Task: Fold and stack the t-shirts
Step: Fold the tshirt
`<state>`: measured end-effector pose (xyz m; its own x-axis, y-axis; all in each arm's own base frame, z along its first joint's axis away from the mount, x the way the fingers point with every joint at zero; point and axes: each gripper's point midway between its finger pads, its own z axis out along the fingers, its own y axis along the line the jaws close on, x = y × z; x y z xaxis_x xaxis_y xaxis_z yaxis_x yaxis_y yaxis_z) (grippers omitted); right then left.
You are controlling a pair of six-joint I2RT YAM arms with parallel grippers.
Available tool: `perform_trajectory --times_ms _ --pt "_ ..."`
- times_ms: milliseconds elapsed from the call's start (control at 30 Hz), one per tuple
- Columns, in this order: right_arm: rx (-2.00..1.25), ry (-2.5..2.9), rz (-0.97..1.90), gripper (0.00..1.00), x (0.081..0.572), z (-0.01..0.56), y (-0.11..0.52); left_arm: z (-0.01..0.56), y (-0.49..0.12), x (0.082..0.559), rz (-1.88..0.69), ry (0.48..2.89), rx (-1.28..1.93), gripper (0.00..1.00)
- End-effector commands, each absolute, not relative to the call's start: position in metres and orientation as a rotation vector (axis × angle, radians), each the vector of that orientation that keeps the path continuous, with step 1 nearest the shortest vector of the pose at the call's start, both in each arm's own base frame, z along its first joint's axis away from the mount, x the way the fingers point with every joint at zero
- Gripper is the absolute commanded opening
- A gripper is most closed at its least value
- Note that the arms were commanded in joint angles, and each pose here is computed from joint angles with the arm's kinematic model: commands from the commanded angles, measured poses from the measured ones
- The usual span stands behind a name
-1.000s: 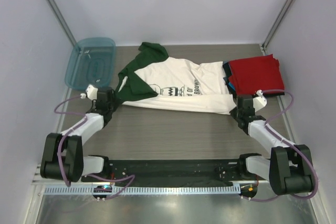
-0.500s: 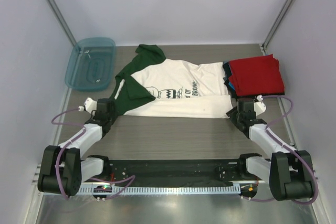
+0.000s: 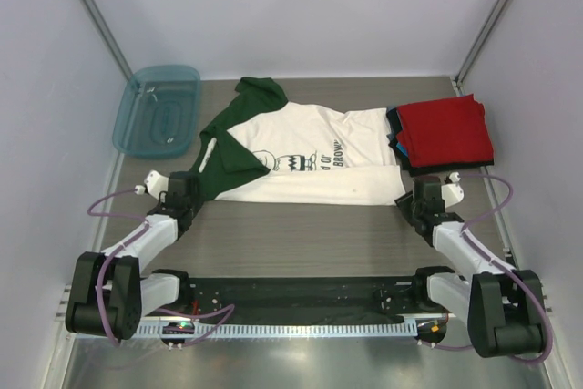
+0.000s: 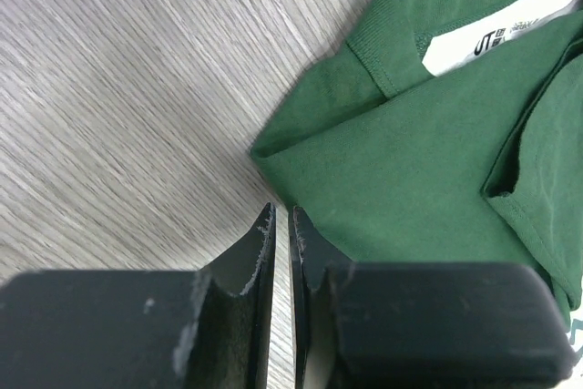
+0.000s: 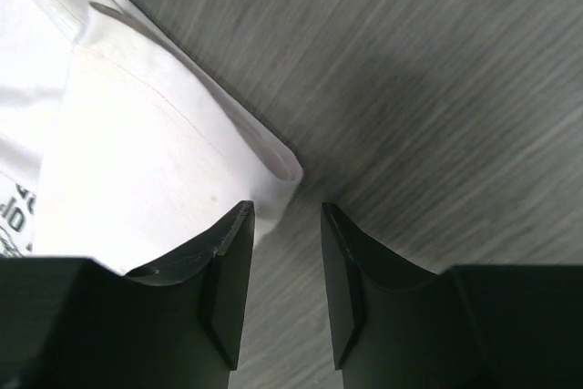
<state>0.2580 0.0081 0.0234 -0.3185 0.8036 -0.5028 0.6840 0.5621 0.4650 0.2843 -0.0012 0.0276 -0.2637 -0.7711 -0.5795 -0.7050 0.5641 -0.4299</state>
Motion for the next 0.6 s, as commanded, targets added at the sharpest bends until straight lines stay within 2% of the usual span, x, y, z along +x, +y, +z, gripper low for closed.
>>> perform_trajectory --times_ms 0,67,133,167,200,267,433,567 --pt "1.217 2.025 0.212 0.43 0.274 0.023 0.005 0.038 0.008 0.291 -0.072 1.958 -1.202 0.10" --pt "1.217 2.016 0.206 0.43 0.280 0.023 0.003 0.038 0.009 0.291 -0.070 1.956 -1.204 0.10" --pt "1.219 2.026 0.197 0.37 0.282 0.019 0.004 0.039 0.009 0.291 -0.067 1.954 -1.205 0.09" --pt "1.220 2.025 0.195 0.31 0.283 0.020 0.003 0.039 0.010 0.291 -0.066 1.952 -1.205 0.07" --pt "1.224 2.024 0.191 0.12 0.284 0.019 0.003 0.039 0.010 0.291 -0.065 1.953 -1.205 0.06" --pt "1.226 2.005 0.202 0.01 0.286 0.024 0.002 0.041 0.009 0.293 -0.071 1.949 -1.204 0.01" --pt "1.183 1.962 0.197 0.01 0.296 0.055 -0.002 0.066 0.005 0.303 -0.092 1.956 -1.182 0.00" --pt "1.120 1.909 0.240 0.01 0.319 0.102 0.001 0.108 0.002 0.319 -0.148 1.901 -1.166 0.00"
